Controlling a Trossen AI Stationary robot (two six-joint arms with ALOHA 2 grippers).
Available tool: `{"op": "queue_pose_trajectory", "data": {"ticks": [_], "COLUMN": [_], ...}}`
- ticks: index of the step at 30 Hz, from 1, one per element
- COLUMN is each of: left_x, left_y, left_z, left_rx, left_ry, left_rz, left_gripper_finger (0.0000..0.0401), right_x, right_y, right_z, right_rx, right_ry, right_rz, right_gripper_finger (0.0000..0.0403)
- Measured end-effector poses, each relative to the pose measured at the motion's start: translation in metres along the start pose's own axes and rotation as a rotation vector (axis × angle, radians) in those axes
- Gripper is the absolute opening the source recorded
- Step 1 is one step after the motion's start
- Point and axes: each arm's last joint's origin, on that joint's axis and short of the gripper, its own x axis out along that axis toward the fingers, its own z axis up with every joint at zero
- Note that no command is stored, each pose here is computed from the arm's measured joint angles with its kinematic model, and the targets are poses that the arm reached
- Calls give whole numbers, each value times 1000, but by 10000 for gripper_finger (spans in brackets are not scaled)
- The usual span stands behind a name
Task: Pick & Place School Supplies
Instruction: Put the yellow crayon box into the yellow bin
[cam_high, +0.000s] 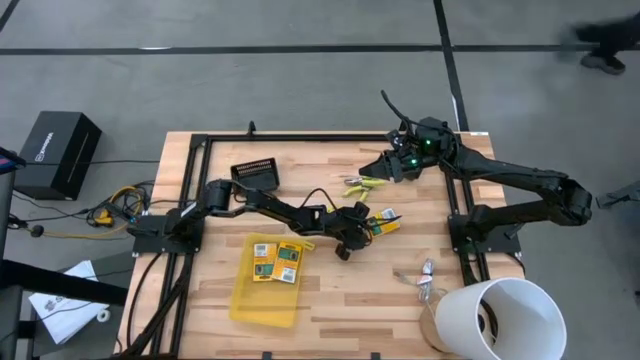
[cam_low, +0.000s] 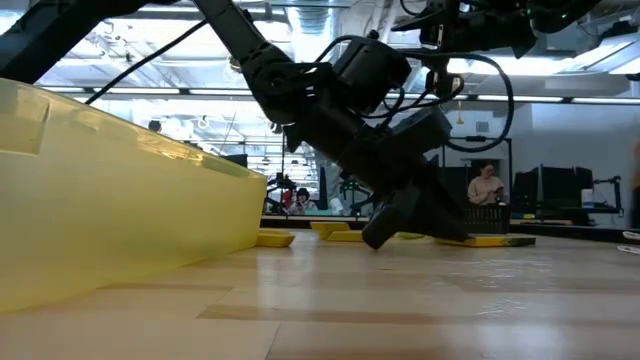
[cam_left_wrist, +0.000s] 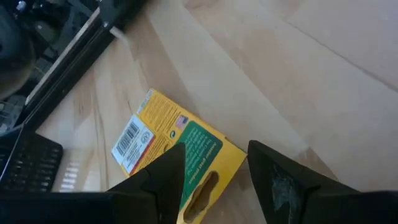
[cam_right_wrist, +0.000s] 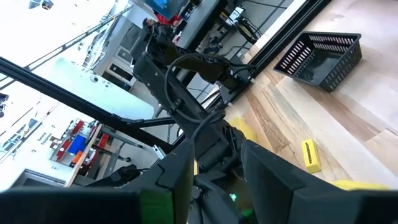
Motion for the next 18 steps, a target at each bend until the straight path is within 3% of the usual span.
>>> {"op": "queue_pose_trajectory", "data": {"ticks": [7,18], "left_x": [3,4], "left_y": [-1,8], "left_z": [-11,-23], "left_rx": [-15,-60], "left_ry": [50,81], "left_rz": [-39,-30], "left_gripper_finger": [143,19], "right_x": [0,0], "right_y": [0,1], "right_z": [0,0], "right_rx": [-8,-11], "right_ry": [6,5], "right_rz": [10,12], "right_gripper_finger": [127,127]}}
